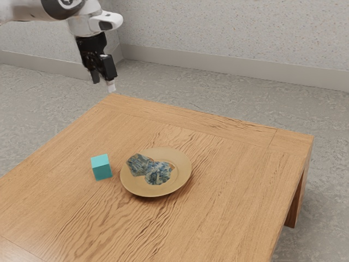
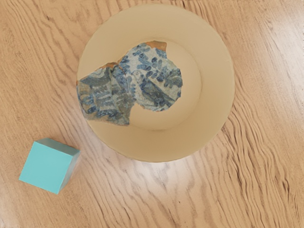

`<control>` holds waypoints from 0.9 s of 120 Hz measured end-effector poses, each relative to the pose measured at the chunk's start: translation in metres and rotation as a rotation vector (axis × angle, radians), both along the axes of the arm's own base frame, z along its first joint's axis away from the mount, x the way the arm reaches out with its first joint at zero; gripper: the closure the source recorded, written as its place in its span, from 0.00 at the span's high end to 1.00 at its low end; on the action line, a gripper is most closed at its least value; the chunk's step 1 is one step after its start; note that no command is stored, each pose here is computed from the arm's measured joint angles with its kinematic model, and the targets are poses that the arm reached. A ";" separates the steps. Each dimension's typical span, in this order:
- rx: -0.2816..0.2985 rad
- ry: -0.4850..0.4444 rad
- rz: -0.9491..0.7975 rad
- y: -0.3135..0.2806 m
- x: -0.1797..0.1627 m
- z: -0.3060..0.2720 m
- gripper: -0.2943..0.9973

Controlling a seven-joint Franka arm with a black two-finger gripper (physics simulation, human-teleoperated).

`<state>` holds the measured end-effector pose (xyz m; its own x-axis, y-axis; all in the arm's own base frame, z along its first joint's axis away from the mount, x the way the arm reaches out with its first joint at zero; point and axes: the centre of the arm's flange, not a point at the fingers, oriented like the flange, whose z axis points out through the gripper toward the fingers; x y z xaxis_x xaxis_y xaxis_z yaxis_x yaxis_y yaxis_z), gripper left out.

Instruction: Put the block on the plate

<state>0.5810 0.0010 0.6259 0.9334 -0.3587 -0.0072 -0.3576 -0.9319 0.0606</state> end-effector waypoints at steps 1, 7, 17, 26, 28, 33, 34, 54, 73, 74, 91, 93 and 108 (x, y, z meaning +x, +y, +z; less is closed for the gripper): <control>0.000 0.000 0.003 -0.002 0.000 0.000 0.77; -0.001 0.002 0.025 -0.009 0.000 0.000 0.77; 0.006 0.021 0.077 -0.009 0.000 -0.006 0.77; 0.016 0.069 0.109 -0.003 -0.001 -0.028 0.77; 0.015 0.082 0.115 0.000 -0.002 -0.035 0.77; 0.016 0.109 0.130 0.010 -0.003 -0.051 0.77; 0.017 0.115 0.132 0.012 -0.003 -0.055 0.77; -0.004 0.161 0.110 0.045 -0.005 -0.116 0.77; -0.029 0.134 0.027 0.063 0.007 -0.164 0.77; -0.031 0.133 0.023 0.064 0.008 -0.168 0.77; -0.054 0.086 -0.059 0.074 0.013 -0.198 0.77; -0.056 0.079 -0.068 0.075 0.012 -0.200 0.77; -0.058 0.026 -0.124 0.092 0.009 -0.206 0.77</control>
